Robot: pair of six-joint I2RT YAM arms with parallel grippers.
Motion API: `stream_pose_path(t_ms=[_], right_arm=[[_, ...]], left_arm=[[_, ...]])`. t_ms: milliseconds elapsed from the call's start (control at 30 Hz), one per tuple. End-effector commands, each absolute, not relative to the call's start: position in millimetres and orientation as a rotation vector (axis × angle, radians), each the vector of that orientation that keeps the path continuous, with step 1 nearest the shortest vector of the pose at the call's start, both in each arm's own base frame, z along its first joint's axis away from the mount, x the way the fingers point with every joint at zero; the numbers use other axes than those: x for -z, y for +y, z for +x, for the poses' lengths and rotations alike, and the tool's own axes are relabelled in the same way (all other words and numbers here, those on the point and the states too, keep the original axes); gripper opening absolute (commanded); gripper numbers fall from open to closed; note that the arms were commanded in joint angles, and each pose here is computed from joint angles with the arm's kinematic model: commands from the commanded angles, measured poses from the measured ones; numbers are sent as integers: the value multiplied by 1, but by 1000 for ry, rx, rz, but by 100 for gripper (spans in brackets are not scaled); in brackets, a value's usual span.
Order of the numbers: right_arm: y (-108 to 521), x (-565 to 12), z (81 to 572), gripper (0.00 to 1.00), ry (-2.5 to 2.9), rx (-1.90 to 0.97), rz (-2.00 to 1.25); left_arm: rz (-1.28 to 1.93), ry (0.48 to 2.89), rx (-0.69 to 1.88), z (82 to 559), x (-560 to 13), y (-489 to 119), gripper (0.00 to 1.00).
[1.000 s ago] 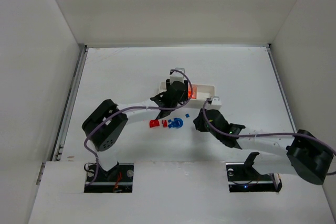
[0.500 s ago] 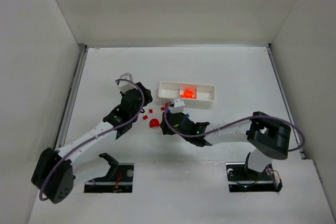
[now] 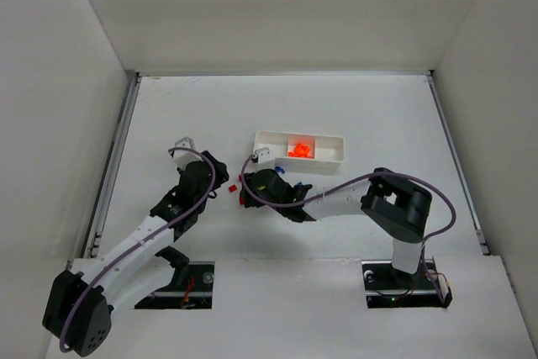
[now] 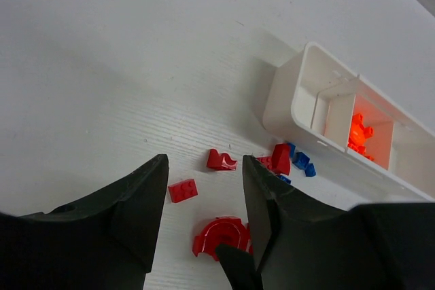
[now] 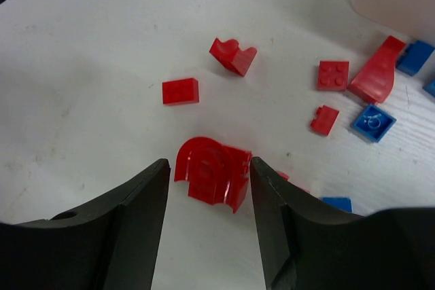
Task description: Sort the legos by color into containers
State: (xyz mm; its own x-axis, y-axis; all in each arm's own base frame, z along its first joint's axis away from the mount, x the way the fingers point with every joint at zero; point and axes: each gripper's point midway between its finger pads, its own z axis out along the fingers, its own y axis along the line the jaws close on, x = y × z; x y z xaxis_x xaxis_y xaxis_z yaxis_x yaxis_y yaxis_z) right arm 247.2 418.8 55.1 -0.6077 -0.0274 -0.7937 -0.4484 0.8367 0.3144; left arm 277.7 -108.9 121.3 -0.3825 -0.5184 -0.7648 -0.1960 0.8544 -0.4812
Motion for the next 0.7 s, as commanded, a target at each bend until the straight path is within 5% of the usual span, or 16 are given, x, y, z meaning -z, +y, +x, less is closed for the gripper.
stream_pose_path(t_ms=[0, 333, 567, 667], right_arm=[[430, -60, 257, 56, 2141, -635, -360], [427, -44, 256, 53, 2174, -599, -363], [427, -42, 253, 28, 2187, -615, -350], [426, -54, 253, 24, 2168, -635, -330]], left_arm=[[-574, 1960, 404, 271, -121, -106, 45], [-563, 2002, 369, 256, -108, -97, 45], [-545, 1992, 383, 255, -117, -100, 45], [-532, 1995, 388, 255, -119, -103, 46]])
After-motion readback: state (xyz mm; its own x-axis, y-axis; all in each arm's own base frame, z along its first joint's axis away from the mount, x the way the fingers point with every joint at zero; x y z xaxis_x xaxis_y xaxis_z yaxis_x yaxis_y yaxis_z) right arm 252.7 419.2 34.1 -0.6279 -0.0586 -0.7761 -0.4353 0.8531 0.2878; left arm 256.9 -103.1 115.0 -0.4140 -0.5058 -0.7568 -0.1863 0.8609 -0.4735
